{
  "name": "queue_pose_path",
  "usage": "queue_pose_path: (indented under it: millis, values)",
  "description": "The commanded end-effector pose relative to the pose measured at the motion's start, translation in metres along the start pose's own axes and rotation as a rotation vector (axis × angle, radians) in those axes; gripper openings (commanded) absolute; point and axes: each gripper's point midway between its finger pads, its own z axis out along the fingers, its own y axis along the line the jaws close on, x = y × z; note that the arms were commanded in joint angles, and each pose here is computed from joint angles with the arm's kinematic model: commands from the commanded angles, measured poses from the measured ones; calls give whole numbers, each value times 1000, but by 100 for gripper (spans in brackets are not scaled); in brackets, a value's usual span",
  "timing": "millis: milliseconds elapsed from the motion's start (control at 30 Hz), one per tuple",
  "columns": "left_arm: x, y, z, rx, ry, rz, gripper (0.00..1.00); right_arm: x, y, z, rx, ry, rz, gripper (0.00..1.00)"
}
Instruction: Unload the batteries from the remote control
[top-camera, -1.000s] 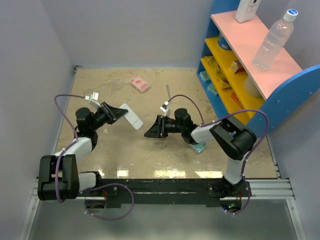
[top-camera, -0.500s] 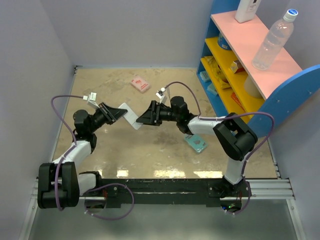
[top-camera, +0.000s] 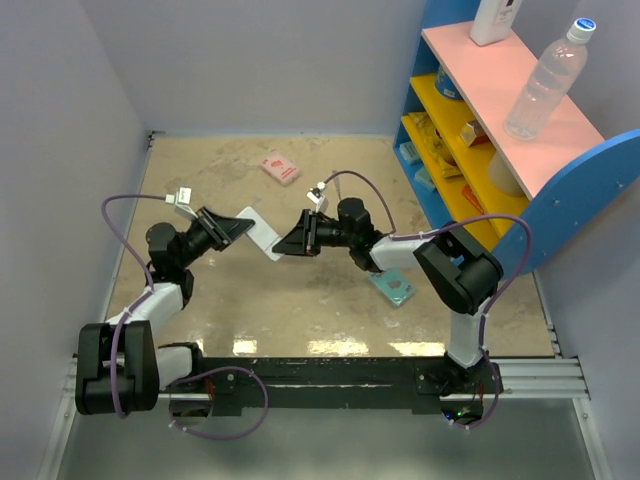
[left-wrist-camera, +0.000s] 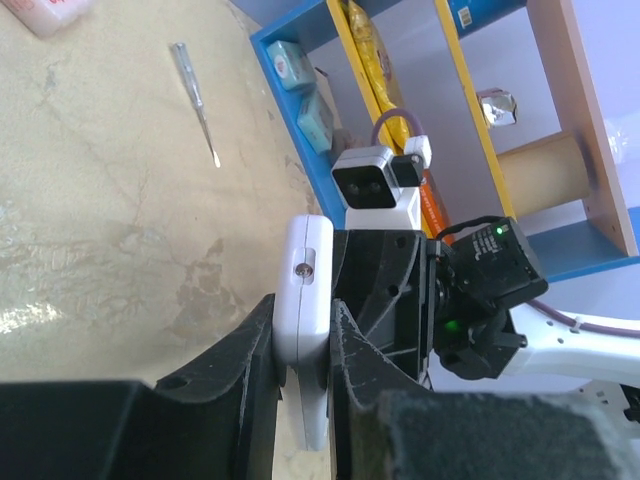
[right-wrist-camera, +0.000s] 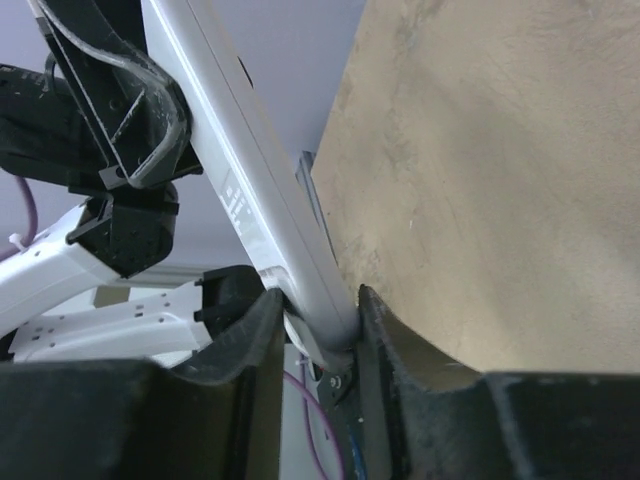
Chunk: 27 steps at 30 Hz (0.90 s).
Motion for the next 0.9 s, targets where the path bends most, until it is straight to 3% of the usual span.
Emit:
queue_pose_path:
  millis: [0, 233, 333, 500, 633, 867]
  values:
    - [-16, -13, 5, 36, -45, 69, 0, 12, -7, -4, -10, -4, -24, 22]
    - [-18, -1, 10, 6, -53, 69, 0, 25, -23, -18, -4, 0, -15, 15]
    - [-18, 2, 11, -1, -50, 68, 0, 23, -22, -21, -4, -7, -11, 19]
    - [-16, 7, 11, -14, -45, 62, 0, 15, -12, -21, -37, -17, -10, 37]
    - [-12, 13, 10, -38, -36, 62, 0, 8, -8, -21, -50, -29, -6, 34]
    - [-12, 22, 10, -74, -39, 71, 0, 9, -9, -22, -51, -26, -2, 18]
